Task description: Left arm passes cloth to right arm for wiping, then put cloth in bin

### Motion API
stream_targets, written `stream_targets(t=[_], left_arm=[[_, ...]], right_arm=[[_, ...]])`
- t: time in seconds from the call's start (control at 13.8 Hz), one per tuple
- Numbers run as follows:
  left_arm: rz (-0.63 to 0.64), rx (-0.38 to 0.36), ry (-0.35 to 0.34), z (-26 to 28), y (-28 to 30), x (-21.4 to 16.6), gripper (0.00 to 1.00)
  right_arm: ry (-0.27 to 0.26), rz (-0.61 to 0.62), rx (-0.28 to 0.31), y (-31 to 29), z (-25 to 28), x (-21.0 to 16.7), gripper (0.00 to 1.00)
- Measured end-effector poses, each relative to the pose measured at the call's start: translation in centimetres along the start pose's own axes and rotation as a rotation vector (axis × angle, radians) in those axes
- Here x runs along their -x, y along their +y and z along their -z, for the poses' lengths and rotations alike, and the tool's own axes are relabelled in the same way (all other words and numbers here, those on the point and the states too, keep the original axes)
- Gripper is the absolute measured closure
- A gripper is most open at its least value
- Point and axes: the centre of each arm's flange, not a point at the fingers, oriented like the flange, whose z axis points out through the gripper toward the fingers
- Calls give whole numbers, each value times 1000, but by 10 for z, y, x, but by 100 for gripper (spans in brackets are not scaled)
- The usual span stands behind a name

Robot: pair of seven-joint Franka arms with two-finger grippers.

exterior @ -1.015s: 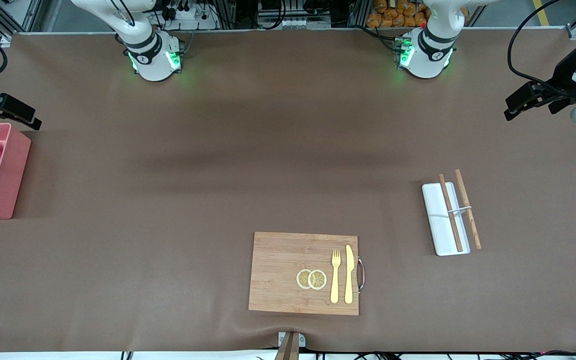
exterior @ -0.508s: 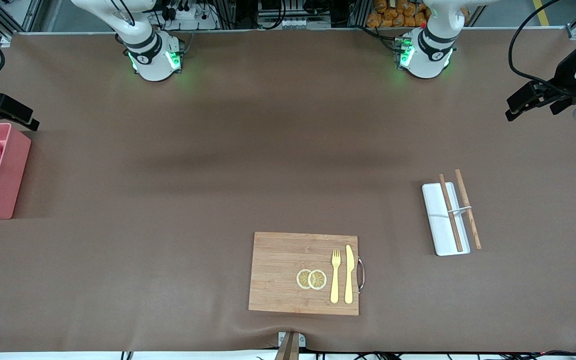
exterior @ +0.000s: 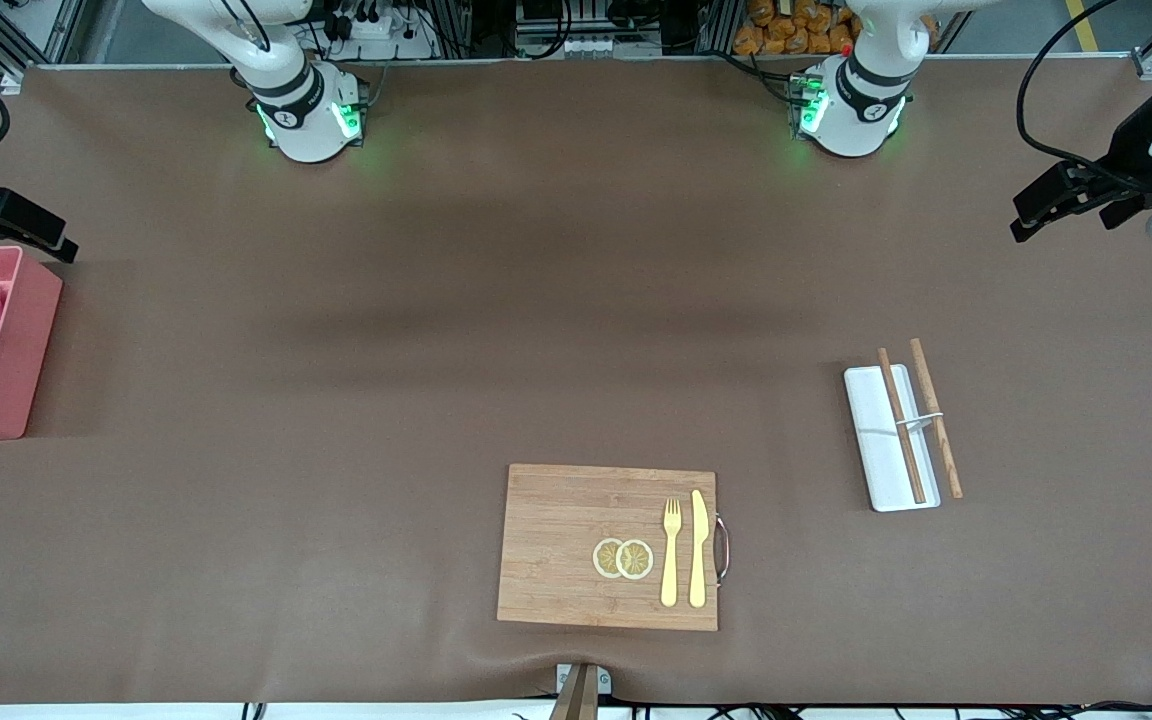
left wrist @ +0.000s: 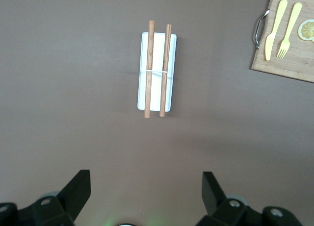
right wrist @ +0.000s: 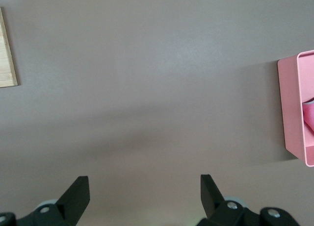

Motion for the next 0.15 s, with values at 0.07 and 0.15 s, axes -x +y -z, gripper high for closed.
stream_targets(t=[0.07,0.15], left_arm=[[0,0,0,0,0,0,0],[0,0,0,0,0,0,0]], right_arm=[[0,0,0,0,0,0,0],[-1,0,0,0,0,0,0]])
